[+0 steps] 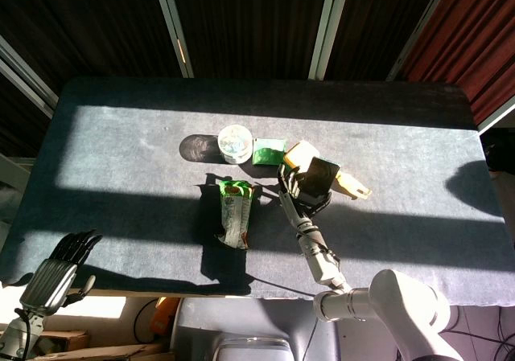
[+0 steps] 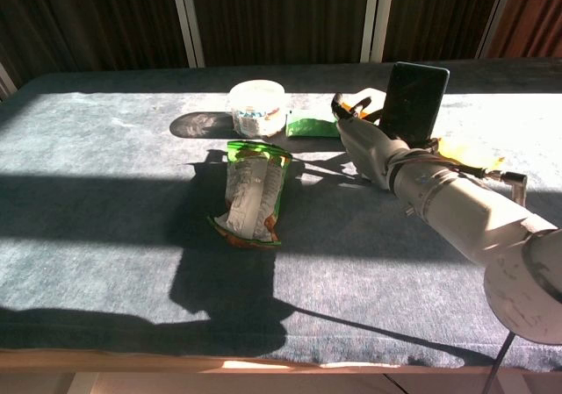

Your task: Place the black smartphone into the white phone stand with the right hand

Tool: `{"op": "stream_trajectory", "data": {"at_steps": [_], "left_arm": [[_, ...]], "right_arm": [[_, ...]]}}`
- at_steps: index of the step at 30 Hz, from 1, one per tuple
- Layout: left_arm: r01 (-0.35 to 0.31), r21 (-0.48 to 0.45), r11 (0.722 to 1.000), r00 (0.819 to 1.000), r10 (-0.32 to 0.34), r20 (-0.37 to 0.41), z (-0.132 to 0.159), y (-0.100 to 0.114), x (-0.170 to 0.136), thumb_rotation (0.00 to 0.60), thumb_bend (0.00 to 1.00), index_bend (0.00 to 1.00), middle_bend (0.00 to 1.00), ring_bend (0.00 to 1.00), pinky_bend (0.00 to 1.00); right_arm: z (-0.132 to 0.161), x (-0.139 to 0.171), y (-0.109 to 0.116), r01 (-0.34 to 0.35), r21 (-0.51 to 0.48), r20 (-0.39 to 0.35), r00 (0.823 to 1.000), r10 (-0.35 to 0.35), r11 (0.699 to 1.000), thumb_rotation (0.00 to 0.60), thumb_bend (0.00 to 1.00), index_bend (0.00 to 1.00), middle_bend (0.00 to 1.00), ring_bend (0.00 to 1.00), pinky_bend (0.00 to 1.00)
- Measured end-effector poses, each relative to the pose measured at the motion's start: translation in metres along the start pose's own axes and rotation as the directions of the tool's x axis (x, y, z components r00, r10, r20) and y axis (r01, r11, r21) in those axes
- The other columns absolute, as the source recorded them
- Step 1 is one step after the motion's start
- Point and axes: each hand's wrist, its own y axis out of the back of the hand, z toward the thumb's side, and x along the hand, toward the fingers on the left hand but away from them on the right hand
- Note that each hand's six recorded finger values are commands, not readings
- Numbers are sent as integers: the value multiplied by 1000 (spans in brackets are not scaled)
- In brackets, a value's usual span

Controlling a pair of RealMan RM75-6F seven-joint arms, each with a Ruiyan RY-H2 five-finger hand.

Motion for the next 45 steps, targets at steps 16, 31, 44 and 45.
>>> {"op": "stream_trajectory", "data": {"at_steps": [16, 31, 44, 45], "left_arm": [[2, 4, 1000, 1000, -2, 3, 1, -1, 0, 600, 434, 0, 0, 0, 72], [3, 7, 1000, 1000, -3, 7, 2, -2, -1, 600, 436, 0, 0, 0, 72], [10, 8, 1000, 1000, -10, 7, 3, -3, 0, 600, 435, 0, 0, 0, 72], [9, 8, 1000, 1000, -9, 6, 3, -3, 0, 600, 435, 0, 0, 0, 72]], "right_arm": [[-1, 1, 1, -5, -51, 1, 1000, 5, 999, 600, 229, 0, 353, 267, 170], [-9, 3, -3, -22, -96, 5, 1000, 22, 995, 600, 180, 0, 275, 197, 124], [-9, 2, -7, -25, -109, 3, 1000, 26, 994, 600, 153, 0, 173, 114, 92], [-10, 2, -7, -23, -110, 6, 1000, 24, 994, 600, 152, 0, 162, 104, 87]]}}
